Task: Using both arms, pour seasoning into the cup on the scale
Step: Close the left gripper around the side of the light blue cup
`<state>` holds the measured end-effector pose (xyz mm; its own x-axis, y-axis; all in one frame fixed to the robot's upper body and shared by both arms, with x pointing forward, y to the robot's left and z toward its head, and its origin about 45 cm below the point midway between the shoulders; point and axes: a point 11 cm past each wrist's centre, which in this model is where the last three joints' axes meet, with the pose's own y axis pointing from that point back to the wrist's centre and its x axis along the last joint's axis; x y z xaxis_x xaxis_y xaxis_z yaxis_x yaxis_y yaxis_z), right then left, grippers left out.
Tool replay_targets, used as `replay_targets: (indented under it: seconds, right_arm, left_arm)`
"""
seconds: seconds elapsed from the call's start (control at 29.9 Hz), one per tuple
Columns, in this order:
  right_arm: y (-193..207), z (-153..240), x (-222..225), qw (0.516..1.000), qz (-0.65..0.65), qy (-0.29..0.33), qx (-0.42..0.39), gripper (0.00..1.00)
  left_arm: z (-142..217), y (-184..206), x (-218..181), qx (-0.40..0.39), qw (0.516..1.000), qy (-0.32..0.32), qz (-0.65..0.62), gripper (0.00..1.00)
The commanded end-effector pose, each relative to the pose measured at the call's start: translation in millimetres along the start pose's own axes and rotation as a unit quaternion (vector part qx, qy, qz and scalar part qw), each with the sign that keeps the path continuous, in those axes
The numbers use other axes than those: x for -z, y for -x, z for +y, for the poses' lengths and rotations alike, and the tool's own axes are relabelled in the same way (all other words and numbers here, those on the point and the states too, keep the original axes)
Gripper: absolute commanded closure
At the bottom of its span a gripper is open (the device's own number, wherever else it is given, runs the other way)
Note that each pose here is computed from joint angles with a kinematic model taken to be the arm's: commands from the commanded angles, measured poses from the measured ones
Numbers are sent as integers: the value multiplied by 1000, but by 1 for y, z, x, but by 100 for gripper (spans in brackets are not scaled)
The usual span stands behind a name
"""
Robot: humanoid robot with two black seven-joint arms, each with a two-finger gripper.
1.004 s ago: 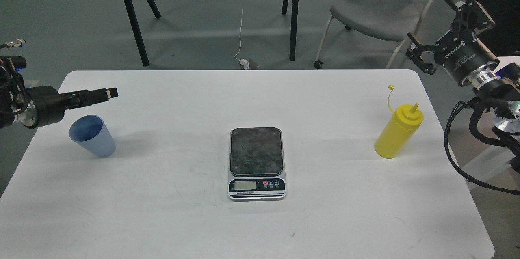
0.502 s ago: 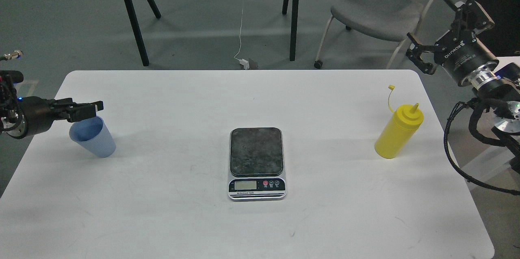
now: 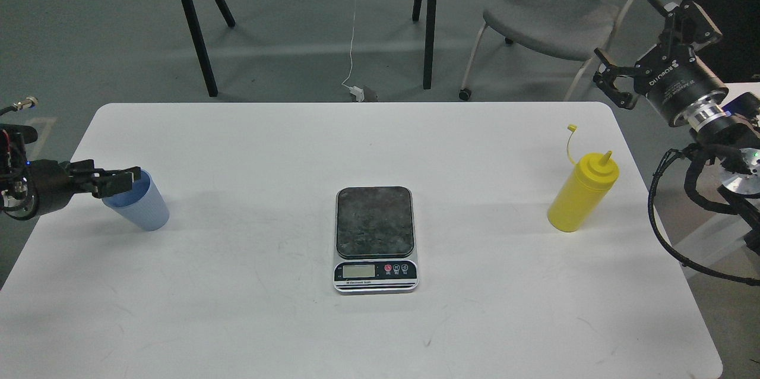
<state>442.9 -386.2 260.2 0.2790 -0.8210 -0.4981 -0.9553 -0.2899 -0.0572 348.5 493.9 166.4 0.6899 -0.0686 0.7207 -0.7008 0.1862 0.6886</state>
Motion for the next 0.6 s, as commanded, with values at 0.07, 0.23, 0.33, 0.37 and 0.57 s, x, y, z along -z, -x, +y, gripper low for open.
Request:
replay_targets:
  seconds: [0.07, 0.23, 0.33, 0.37, 0.57]
  right_arm:
    - [0, 0, -1, 1000, -1, 0, 0, 1]
    - [1, -1, -1, 1000, -1, 0, 1, 1]
    - [1, -1, -1, 1000, -1, 0, 1, 1]
    - [1, -1, -1, 1000, -1, 0, 1, 1]
    - [1, 0, -2, 1000, -1, 1, 1, 1]
  left_arm:
    - [-8, 6, -3, -5, 1000, 1, 0, 0]
    - [-10, 11, -2, -5, 1000, -2, 0, 6]
    - [-9, 12, -1, -2, 1000, -4, -6, 23]
    - [-9, 13, 0, -1, 1000, -5, -7, 33]
    - [-2, 33, 17, 28, 998, -32, -44, 92]
